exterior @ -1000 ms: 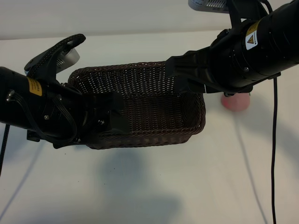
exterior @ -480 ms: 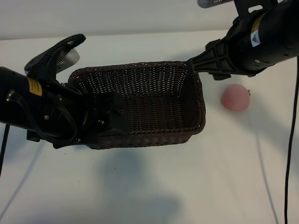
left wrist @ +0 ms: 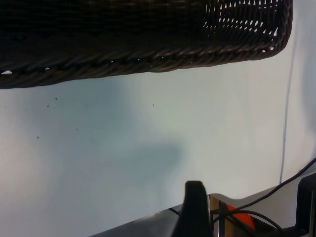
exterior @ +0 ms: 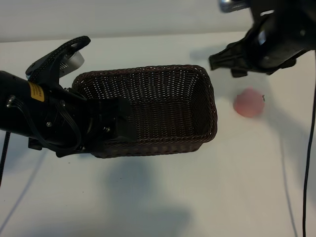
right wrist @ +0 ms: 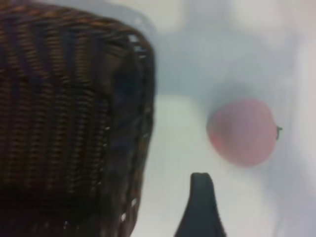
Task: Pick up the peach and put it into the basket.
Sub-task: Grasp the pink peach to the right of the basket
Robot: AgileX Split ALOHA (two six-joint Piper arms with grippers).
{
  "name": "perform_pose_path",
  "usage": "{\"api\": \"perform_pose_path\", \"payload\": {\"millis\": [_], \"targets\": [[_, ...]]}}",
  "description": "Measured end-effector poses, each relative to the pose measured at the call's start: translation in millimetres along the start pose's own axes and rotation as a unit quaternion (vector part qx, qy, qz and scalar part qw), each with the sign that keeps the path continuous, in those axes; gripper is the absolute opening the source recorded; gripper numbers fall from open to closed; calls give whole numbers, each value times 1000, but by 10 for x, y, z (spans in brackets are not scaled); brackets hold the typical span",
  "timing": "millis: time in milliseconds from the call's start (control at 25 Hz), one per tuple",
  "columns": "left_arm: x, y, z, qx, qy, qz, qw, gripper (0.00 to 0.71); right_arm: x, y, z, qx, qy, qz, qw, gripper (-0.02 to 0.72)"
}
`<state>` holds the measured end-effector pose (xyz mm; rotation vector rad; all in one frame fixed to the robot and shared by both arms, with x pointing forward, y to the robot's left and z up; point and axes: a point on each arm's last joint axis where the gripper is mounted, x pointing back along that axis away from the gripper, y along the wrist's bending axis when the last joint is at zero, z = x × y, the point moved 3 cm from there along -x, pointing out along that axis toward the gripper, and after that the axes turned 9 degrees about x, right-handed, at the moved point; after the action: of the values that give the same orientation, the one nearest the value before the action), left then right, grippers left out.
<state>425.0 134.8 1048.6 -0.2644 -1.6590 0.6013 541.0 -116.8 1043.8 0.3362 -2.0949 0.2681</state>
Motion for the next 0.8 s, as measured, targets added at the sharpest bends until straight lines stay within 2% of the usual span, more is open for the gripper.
{"api": "perform_pose_path", "payload": {"millis": [160,240,360,560,800], "targets": [[0,1,1,0,0,0,1000,566,-179,-157,-48,-28,8,-44,999,549],[2,0,2,0,0,0,1000,566,-321,-215,-37,-34,23,-53,998,549],[2,1,1,0,0,0,1000,566,-582,-356,22,-31,57,-40,997,551],[2,1,1,0,0,0,1000,566,-977,-378,162,-17,111,-40,993,551],[2,1,1,0,0,0,1000,566,-1309,-385,252,-15,130,-38,991,551]]}}
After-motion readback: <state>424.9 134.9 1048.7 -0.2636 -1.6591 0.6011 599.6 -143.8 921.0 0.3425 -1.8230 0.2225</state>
